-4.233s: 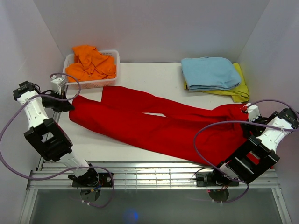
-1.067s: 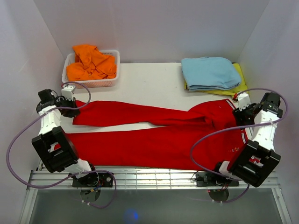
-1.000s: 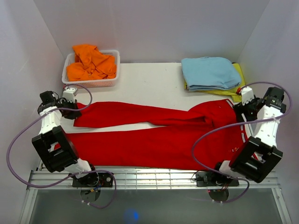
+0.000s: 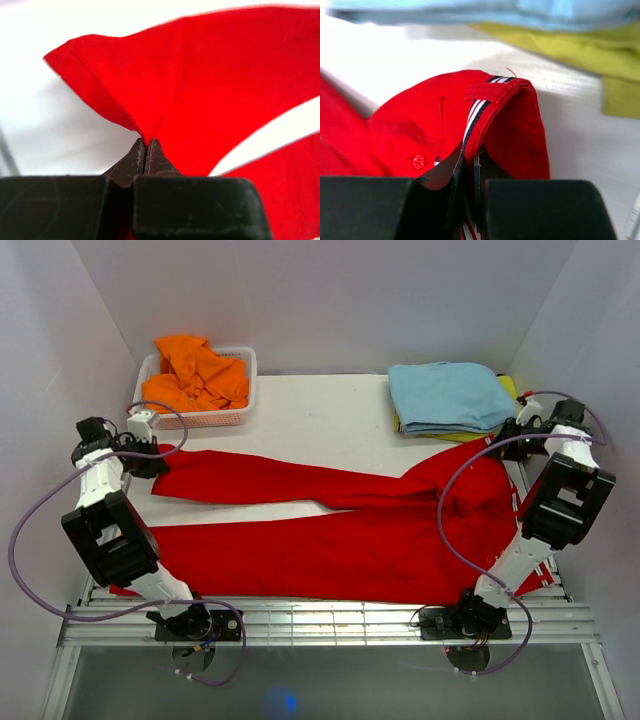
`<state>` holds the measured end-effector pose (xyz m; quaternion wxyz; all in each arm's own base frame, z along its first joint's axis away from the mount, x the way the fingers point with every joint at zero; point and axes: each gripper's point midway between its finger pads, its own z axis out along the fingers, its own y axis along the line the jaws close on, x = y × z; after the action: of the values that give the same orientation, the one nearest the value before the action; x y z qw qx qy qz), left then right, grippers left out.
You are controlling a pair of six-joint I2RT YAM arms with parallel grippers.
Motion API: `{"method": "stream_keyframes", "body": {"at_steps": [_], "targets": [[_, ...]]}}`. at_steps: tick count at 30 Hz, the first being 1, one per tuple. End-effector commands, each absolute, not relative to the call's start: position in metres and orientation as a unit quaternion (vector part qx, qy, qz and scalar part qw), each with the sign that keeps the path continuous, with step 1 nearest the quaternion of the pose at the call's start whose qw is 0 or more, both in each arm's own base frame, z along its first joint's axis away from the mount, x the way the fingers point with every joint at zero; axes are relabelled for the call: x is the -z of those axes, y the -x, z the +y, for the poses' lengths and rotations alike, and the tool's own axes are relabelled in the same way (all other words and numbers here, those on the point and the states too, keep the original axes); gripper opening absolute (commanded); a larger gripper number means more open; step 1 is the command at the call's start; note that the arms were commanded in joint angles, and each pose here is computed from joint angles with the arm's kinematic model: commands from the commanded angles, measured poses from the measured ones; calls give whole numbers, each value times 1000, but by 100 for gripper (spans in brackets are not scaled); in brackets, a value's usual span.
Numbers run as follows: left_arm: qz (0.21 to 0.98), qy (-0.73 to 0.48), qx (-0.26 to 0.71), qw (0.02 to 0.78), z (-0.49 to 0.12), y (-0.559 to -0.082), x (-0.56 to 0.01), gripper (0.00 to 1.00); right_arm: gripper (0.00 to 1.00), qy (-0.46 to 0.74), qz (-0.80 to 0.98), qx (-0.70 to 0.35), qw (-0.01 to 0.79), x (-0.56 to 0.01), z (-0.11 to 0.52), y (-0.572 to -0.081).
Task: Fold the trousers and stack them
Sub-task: Flatten the trousers out
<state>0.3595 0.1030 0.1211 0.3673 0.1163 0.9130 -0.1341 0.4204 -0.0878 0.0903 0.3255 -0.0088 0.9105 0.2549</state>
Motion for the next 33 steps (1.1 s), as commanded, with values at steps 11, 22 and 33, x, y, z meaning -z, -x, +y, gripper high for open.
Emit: {"method": "stream_keyframes", "body": {"at_steps": [11,22,33], "targets": [[876,-82,157,449,135,-311,-171,0,8,230,863,-142,427,-165,-120,-295],[923,-38,174,341,146,-280,-68,0,8,165,909,-166,346,-96,-140,-267],[887,-44,120,445,196,-386,-145,0,8,145,876,-95,450,-166,-180,-348]]}}
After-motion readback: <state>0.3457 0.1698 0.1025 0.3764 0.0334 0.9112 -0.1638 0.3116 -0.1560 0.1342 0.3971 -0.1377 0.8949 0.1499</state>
